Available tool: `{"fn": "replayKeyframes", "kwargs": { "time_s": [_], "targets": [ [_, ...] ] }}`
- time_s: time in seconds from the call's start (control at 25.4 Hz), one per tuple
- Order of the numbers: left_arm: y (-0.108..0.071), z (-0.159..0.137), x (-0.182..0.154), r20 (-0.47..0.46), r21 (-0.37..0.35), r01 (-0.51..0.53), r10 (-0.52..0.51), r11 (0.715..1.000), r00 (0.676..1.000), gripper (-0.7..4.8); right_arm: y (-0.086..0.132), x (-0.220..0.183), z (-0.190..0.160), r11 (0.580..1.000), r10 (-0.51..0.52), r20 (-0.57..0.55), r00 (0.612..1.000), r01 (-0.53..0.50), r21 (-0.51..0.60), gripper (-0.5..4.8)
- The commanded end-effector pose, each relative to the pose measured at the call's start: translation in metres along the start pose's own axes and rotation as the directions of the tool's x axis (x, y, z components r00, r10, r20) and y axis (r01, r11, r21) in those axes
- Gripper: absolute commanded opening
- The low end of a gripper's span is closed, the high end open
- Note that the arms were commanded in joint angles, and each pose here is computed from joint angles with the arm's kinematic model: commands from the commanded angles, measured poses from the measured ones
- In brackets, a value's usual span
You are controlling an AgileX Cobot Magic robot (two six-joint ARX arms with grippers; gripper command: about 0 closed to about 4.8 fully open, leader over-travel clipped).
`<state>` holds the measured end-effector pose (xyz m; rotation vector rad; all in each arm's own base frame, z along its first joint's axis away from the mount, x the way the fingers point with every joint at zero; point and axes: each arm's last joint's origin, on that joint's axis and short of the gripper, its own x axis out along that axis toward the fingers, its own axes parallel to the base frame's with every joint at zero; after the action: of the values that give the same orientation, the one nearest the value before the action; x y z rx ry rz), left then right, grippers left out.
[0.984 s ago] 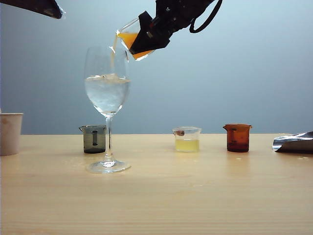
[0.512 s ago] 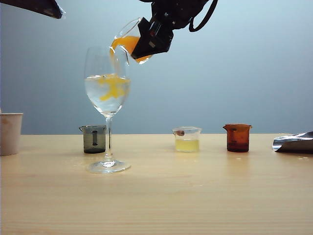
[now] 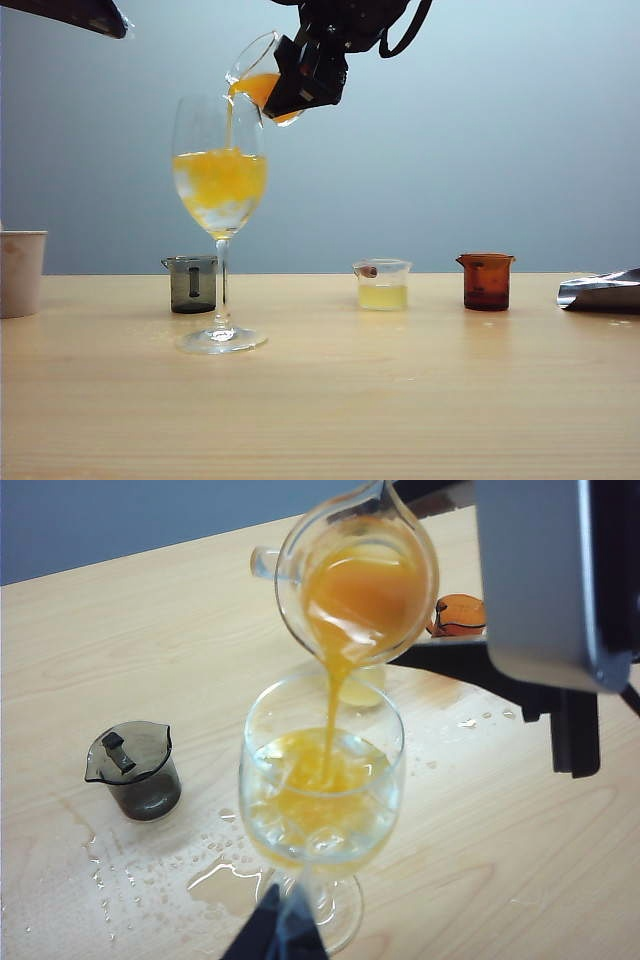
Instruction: Pick up the second measuring cup from the left, pour the orange juice inside into the goblet, and finally put the measuring cup back in its original place.
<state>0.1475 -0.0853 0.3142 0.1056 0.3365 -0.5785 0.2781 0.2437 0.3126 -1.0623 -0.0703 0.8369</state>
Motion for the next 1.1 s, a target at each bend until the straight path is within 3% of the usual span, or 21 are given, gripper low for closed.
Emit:
{"fn": "replayKeyframes", "kwargs": {
  "time_s": [0.04, 0.28, 0.71, 1.1],
  "targets": [
    [0.0, 0.002, -0.001, 0.011, -0.001, -0.003, 0.003, 1.0, 1.0, -0.05, -0.008, -0.005, 0.005, 0.999, -0.047, 0.028, 0.999, 0.047, -0.003, 1.14],
    [0.0, 0.002, -0.001, 0.011, -0.001, -0.002, 0.002, 1.0, 1.0, -0.05, -0.013, -0.011, 0.008, 0.996, -0.09, 0.008, 0.996, 0.09, -0.008, 1.14],
    [0.0, 0.002, -0.001, 0.011, -0.002, -0.002, 0.002, 1.0, 1.0, -0.05, -0.009, -0.014, 0.015, 0.996, -0.081, 0.028, 0.996, 0.081, -0.034, 1.15],
    [0.0, 0.002, -0.001, 0.011, -0.001, -0.002, 0.002, 1.0, 1.0, -0.05, -0.004, -0.014, 0.019, 0.987, -0.075, -0.02, 0.997, 0.072, -0.147, 1.15]
  ]
}}
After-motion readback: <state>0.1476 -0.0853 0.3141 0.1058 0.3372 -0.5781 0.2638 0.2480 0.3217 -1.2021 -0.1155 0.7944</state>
